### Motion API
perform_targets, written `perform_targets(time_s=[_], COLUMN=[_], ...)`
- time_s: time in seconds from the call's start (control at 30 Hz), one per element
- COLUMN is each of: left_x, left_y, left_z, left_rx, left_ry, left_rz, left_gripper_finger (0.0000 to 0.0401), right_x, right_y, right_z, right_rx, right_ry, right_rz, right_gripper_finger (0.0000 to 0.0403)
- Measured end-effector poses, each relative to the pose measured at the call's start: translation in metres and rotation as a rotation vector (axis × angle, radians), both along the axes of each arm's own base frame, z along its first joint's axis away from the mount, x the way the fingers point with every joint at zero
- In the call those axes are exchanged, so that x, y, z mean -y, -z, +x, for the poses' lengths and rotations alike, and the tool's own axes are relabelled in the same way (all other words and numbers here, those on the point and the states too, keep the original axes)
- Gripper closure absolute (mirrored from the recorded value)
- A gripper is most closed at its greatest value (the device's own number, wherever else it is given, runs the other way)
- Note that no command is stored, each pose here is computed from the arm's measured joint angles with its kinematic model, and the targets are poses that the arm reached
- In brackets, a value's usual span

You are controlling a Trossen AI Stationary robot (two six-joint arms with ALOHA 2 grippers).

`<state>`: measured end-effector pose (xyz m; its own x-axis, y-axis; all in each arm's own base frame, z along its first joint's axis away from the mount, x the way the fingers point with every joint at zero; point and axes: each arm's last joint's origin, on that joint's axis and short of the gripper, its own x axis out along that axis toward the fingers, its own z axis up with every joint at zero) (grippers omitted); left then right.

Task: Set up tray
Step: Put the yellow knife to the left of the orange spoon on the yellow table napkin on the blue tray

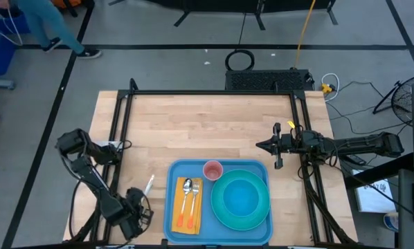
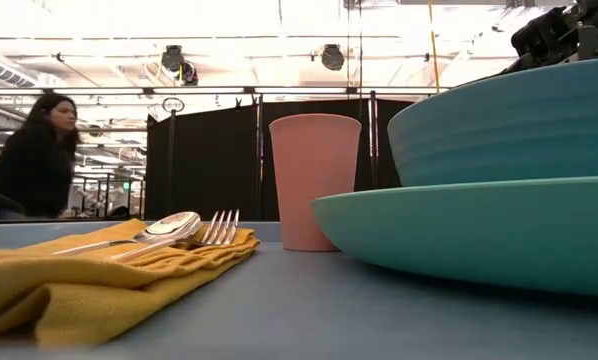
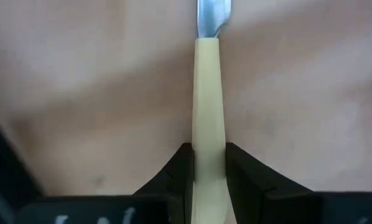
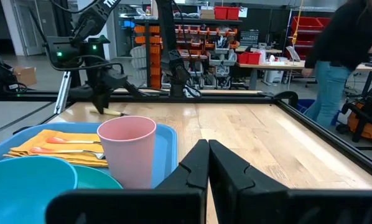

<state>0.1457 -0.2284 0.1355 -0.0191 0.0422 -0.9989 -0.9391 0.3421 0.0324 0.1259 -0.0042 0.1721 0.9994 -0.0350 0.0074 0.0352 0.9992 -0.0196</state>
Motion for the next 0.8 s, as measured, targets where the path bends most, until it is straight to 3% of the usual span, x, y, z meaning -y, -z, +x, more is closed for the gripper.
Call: perform_targets(time_s=[0.17,0.37,0.53,0.8], left_x=[-0.015,-0.016,-0.016,-0.003], left_y=[-0.019,-0.060,-0.079,-0.069], left_z=[0.016,0.046,0.073,0.099], left_rx=[0.088,0.280,0.353,0.412], left_ry=[-0.048,-0.120,-0.250,-0.319], left_rz=[0.154,0.197,0.119,0.073], left_gripper_finger=[0.0332,0.0332,0.0332,0.0332], right_x=[0.000,0.000,0.000,0.000], right_y=[0.000,0.001,0.001,0.002], right_z=[0.000,0.000,0.000,0.000], right_rx=[0.000,-0.006,-0.008,-0.018], right_ry=[0.000,-0.001,0.000,-0.004], right_rz=[0.000,0.000,-0.006,-0.011], right_gripper_finger=[0.0403,0.0403,0.0403,0.0403])
